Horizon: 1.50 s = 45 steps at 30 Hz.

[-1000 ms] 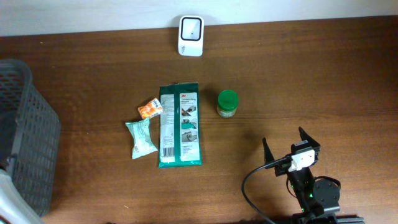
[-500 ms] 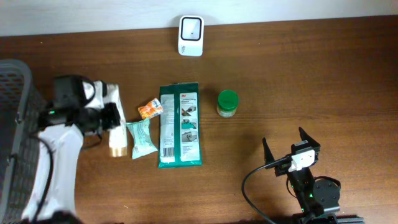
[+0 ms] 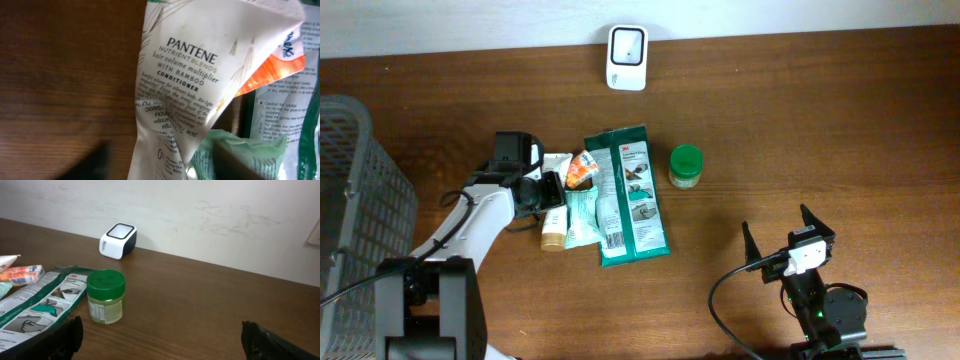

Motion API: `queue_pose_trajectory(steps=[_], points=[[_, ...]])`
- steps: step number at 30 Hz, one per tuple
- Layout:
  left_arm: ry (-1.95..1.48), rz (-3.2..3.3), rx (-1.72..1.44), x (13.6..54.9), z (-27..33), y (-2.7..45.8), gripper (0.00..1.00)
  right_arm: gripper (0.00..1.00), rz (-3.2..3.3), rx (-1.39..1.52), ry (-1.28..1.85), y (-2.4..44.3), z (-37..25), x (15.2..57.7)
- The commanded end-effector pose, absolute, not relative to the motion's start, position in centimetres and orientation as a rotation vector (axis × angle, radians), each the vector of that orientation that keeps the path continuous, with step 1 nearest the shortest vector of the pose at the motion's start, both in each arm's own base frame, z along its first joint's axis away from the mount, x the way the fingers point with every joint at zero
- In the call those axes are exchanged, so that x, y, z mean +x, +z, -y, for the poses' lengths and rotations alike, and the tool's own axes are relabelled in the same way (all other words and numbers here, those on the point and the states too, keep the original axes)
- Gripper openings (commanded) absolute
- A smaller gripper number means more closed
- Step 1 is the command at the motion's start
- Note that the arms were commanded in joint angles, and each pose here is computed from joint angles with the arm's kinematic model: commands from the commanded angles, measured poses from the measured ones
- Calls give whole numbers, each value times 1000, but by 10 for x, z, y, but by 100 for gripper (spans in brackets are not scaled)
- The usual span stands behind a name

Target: Scan the item barcode

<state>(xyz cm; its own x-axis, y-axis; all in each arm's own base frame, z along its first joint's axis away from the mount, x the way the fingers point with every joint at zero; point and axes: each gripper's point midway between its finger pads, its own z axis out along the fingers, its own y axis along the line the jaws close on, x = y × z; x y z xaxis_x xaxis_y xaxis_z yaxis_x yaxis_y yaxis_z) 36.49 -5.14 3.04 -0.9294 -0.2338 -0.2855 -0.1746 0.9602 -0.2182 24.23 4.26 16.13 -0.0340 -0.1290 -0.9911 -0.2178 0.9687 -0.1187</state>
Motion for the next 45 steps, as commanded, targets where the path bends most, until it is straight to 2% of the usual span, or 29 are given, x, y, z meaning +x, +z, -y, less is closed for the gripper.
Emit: queue_pose_trajectory(steps=[1, 7, 12, 13, 16, 18, 21, 22, 23, 24, 45], points=[[-282, -2771, -371, 369, 38, 48, 99, 98, -1615, -278, 86, 158, -45, 242], [-304, -2532, -334, 369, 30, 161, 99, 98, -1615, -278, 86, 159, -45, 242], [-206, -2593, -16, 333, 30, 212, 99, 98, -1615, -278, 86, 159, -45, 242], [-180, -2575, 60, 329, 26, 240, 99, 98, -1615, -277, 86, 159, -45, 242], [-65, -2506, 167, 314, -4, 307, 99, 98, -1615, -277, 86, 158, -45, 242], [-22, -2459, 64, 308, -30, 334, 99, 98, -1615, -277, 86, 158, -45, 242], [4, -2434, 107, 305, -55, 339, 100, 98, -1615, -278, 86, 158, -45, 242], [58, -2415, 189, 306, -62, 342, 86, 98, -1615, -277, 86, 158, -45, 242], [73, -2409, 178, 307, -67, 343, 77, 98, -1615, -277, 86, 159, -45, 242], [76, -2411, 168, 307, -69, 342, 99, 98, -1615, -278, 86, 158, -45, 242], [101, -2418, 149, 305, -75, 342, 99, 98, -1615, -277, 86, 159, -45, 242]])
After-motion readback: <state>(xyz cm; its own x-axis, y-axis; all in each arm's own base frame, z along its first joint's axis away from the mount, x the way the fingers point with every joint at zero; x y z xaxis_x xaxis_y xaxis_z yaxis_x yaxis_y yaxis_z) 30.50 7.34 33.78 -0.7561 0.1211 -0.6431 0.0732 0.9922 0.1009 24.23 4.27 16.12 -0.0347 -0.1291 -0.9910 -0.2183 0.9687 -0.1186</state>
